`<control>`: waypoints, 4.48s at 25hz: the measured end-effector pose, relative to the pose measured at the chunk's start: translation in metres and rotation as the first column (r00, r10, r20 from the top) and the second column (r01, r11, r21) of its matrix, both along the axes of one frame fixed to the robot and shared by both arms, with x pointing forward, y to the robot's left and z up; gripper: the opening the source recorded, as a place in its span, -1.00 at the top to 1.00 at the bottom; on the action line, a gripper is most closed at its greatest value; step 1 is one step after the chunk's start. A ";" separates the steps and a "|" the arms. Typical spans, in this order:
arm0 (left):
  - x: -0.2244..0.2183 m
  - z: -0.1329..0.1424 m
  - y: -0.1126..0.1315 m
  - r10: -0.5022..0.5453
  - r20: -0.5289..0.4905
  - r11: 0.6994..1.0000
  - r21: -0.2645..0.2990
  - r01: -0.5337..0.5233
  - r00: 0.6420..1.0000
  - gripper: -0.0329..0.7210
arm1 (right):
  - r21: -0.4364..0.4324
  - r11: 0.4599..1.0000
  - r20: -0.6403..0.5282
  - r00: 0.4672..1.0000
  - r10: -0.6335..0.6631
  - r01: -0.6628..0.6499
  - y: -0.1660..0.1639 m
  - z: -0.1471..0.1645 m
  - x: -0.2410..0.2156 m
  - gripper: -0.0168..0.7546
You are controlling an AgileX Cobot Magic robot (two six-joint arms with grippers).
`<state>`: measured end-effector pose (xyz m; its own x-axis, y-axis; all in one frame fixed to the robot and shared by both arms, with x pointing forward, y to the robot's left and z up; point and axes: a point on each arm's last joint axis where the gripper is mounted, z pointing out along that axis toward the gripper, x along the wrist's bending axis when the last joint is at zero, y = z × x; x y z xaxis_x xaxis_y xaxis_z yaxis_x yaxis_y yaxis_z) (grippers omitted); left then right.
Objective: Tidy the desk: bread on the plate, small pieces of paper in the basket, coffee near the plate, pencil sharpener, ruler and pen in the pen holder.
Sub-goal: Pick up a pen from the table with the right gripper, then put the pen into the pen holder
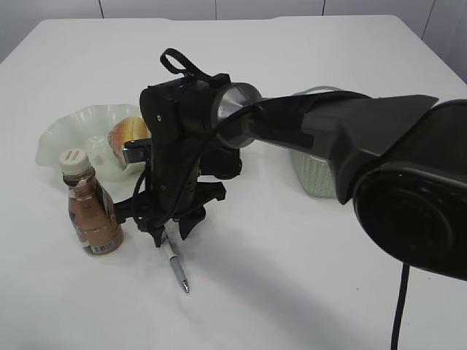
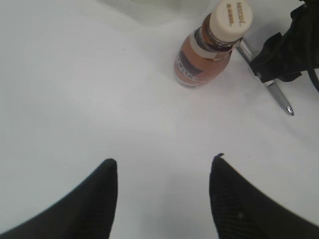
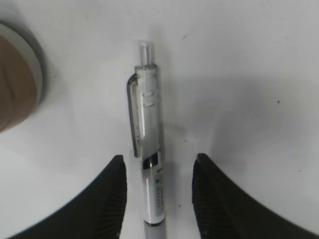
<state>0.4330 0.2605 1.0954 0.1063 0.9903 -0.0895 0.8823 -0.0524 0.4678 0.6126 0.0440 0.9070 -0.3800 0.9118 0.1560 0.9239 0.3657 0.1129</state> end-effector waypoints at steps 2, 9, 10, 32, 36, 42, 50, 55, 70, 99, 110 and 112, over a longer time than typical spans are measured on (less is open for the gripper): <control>0.000 0.000 0.000 0.000 0.000 1.000 0.000 0.000 1.000 -0.23 | 0.003 1.000 -0.006 1.000 -0.002 0.002 0.001 -0.002 0.000 0.12; 0.000 0.000 0.000 0.000 0.000 1.000 0.002 0.000 1.000 -0.23 | -0.003 1.000 -0.015 1.000 -0.003 0.003 0.001 -0.009 0.000 0.12; 0.000 0.000 0.000 0.000 0.000 1.000 0.002 0.000 1.000 -0.23 | -0.004 1.000 -0.014 1.000 -0.002 0.002 0.001 -0.009 0.000 0.12; 0.002 0.001 0.000 0.001 0.020 1.000 -0.001 -0.001 1.000 -0.23 | -0.052 0.998 -0.044 0.999 0.019 -0.022 -0.002 -0.012 -0.001 0.77; 0.002 0.001 0.000 0.001 0.021 1.000 -0.001 -0.001 1.000 -0.23 | -0.040 0.998 -0.032 0.998 0.051 -0.052 0.001 -0.008 0.002 0.77; 0.002 0.001 0.000 0.001 0.021 1.000 0.000 -0.001 1.000 -0.23 | 0.059 0.990 0.091 0.988 0.121 -0.127 0.014 0.030 0.014 0.77; 0.000 0.000 0.000 0.000 0.003 1.000 0.004 0.000 1.000 -0.23 | 0.165 0.977 0.157 0.981 0.113 -0.139 0.002 0.073 0.029 0.77; 0.000 0.000 0.000 0.000 0.003 1.000 0.004 0.000 1.000 -0.23 | 0.230 0.967 0.189 0.980 0.068 -0.111 -0.027 0.106 0.045 0.77; 0.000 0.000 0.000 0.000 0.002 1.000 -0.002 0.000 1.000 -0.23 | 0.264 0.962 0.199 0.980 0.008 -0.062 -0.108 0.148 0.059 0.77; 0.001 0.001 -0.001 0.002 0.015 1.000 -0.016 -0.001 1.000 -0.23 | 0.544 0.788 0.521 0.852 -0.047 -0.289 -0.182 0.139 0.108 0.77; 0.001 0.001 -0.002 0.002 0.014 1.000 -0.022 -0.002 1.000 -0.23 | 0.544 0.706 0.706 0.702 -0.093 -0.453 -0.172 0.105 0.134 0.77; 0.001 0.001 -0.002 0.002 0.009 1.000 -0.021 -0.002 1.000 -0.23 | 0.547 0.695 0.718 0.688 -0.103 -0.467 -0.171 0.096 0.137 0.77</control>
